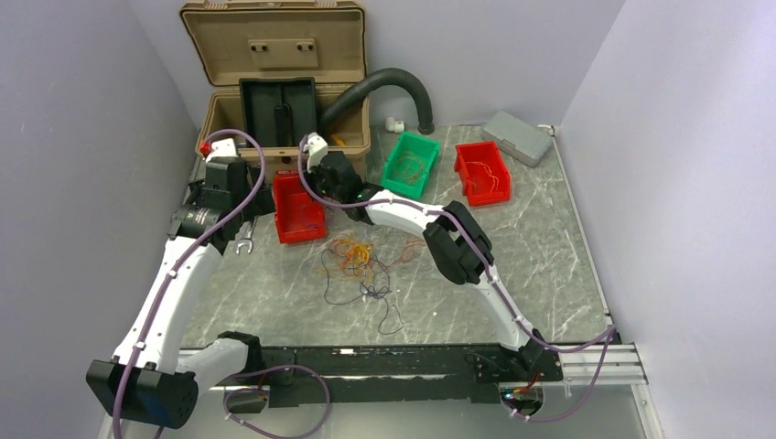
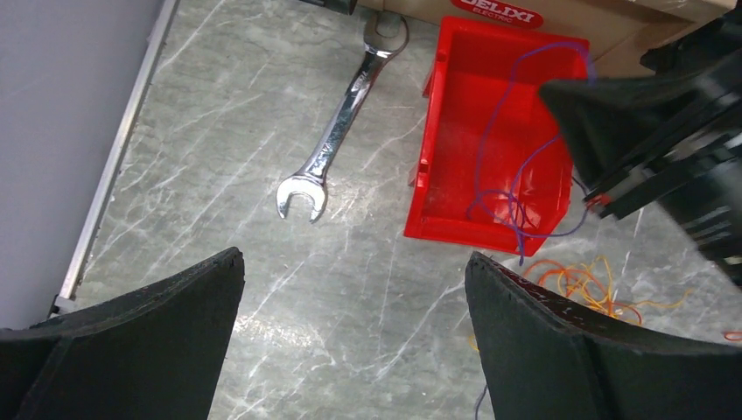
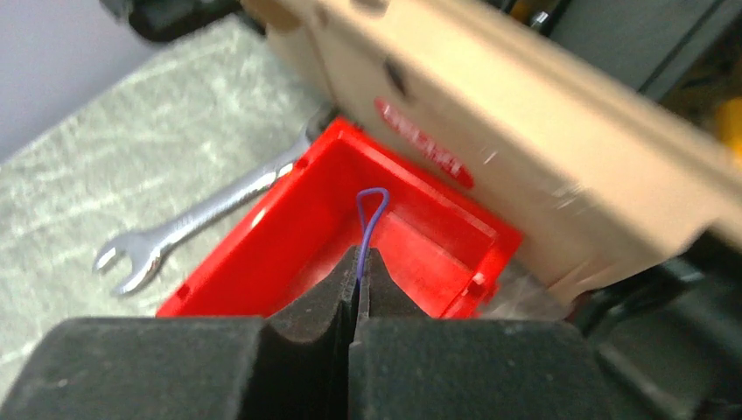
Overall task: Untangle the cables
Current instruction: Place the cable in the bin.
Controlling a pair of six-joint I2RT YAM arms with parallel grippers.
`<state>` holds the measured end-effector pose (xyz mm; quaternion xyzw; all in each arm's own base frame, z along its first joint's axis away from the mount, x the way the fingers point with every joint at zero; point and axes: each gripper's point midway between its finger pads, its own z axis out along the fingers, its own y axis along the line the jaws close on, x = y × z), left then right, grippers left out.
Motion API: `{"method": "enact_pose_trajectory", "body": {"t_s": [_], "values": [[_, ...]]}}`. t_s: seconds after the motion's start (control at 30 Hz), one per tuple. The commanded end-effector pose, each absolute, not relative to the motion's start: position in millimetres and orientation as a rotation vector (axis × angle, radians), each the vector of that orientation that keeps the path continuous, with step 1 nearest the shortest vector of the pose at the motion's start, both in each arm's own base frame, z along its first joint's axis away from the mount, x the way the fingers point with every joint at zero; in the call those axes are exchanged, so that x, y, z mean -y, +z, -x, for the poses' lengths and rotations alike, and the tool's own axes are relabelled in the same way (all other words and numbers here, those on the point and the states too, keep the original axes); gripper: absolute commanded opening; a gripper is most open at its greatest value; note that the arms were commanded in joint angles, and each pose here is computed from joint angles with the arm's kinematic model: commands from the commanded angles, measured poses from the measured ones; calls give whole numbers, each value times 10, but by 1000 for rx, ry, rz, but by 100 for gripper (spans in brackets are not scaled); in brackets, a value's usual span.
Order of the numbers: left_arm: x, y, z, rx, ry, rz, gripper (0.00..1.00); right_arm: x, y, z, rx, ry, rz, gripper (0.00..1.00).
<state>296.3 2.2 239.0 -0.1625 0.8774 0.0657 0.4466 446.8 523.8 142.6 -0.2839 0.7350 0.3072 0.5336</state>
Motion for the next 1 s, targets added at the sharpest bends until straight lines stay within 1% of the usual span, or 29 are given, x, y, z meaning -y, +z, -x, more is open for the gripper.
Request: {"method": "enact_pose_trajectory", "body": {"t_s": [0.0, 0.23, 0.3, 0.33, 0.4, 0.43, 0.5, 0.6, 0.7, 0.87, 0.93, 0.97], "values": [[103, 2493, -3066, -2155, 54, 395, 99, -5340, 1533, -4280, -1656, 802, 767, 0], [198, 2366, -3062, -2215, 5, 372, 99, -5408, 1094, -4378, -1810, 726, 757, 0], [218, 2319, -3075, -2229, -2, 360, 99, -5452, 1062, -4426, -1829, 690, 764, 0], [225, 2285, -3080, -2244, -6, 360, 99, -5474, 1125, -4442, -1825, 680, 767, 2], [219, 2198, -3079, -2282, -11, 377, 99, -5494, 1283, -4409, -1813, 688, 778, 26], [206, 2148, -3081, -2301, -16, 393, 99, -5489, 1404, -4383, -1797, 702, 773, 34], [170, 2107, -3076, -2307, -34, 425, 99, -5440, 1629, -4323, -1767, 730, 755, 37], [108, 2080, -3066, -2283, -55, 466, 99, -5381, 1982, -4197, -1722, 789, 746, 38], [108, 2024, -3080, -2293, -91, 488, 99, -5328, 2241, -4058, -1704, 835, 767, 43], [229, 1864, -3168, -2338, -172, 498, 99, -5054, 2599, -3839, -1670, 850, 743, 57], [261, 1771, -3221, -2354, -191, 519, 99, -4861, 2801, -3756, -1644, 841, 694, 60], [266, 1729, -3257, -2360, -194, 532, 99, -4757, 2738, -3715, -1660, 829, 681, 60]]}}
